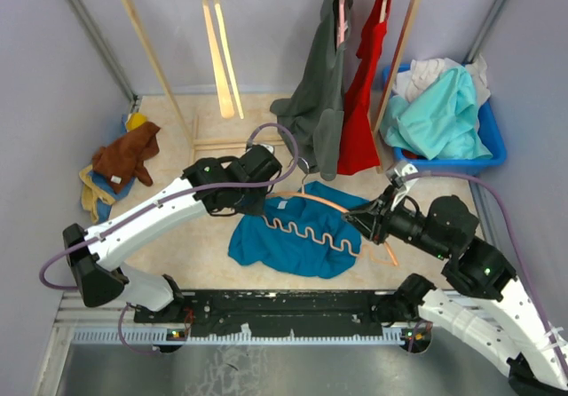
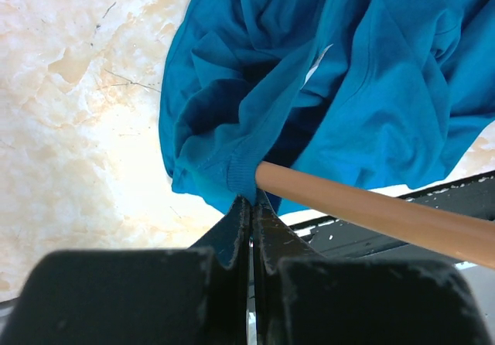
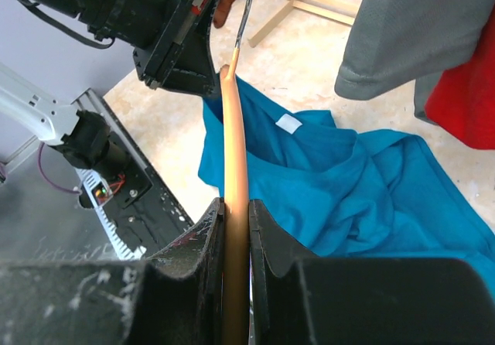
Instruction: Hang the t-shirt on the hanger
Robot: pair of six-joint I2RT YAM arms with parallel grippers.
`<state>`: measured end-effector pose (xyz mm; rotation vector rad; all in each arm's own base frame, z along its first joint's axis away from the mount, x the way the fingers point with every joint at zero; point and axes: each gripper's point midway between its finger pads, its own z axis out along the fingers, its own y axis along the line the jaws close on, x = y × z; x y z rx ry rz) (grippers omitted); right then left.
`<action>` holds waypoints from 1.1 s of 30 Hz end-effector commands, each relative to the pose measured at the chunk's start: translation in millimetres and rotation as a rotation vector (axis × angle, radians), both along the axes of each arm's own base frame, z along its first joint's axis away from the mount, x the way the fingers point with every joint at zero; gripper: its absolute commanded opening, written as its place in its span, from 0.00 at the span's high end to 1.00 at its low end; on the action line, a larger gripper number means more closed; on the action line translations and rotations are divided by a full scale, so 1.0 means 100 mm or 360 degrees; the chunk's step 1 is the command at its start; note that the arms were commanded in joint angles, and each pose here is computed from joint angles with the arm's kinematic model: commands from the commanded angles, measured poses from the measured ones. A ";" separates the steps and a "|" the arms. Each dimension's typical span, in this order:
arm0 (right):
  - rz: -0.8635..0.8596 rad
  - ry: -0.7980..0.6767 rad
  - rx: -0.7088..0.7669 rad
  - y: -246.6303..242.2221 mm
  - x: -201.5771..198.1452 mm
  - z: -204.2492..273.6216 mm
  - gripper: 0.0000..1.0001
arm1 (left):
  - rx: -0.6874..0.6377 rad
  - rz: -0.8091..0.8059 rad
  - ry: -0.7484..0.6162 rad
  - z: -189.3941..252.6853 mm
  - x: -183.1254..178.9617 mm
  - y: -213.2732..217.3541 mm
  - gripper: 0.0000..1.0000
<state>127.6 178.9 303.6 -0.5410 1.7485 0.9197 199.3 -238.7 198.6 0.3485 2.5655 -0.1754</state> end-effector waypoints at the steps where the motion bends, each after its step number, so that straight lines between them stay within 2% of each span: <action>1: 0.0021 -0.0230 0.0143 0.09 0.10 0.53 1.00 | -0.0027 0.0006 -0.0039 0.18 -0.02 0.01 1.00; 13: 0.0085 -0.0215 0.0191 0.20 0.10 0.43 1.00 | -0.0128 -0.0041 -0.0177 0.78 0.02 -0.16 1.00; 19: 0.0077 -0.0288 0.0313 0.19 0.07 0.60 1.00 | -0.0177 -0.0090 -0.0243 1.07 -0.02 -0.28 1.00; 26: 0.0012 -0.0398 0.0497 0.08 0.05 0.80 1.00 | -0.0336 -0.0132 -0.0366 1.59 -0.05 -0.33 1.00; 33: -0.0060 -0.0452 0.0585 -0.06 0.00 0.92 1.00 | -0.0416 -0.0192 -0.0409 1.86 -0.06 -0.38 0.98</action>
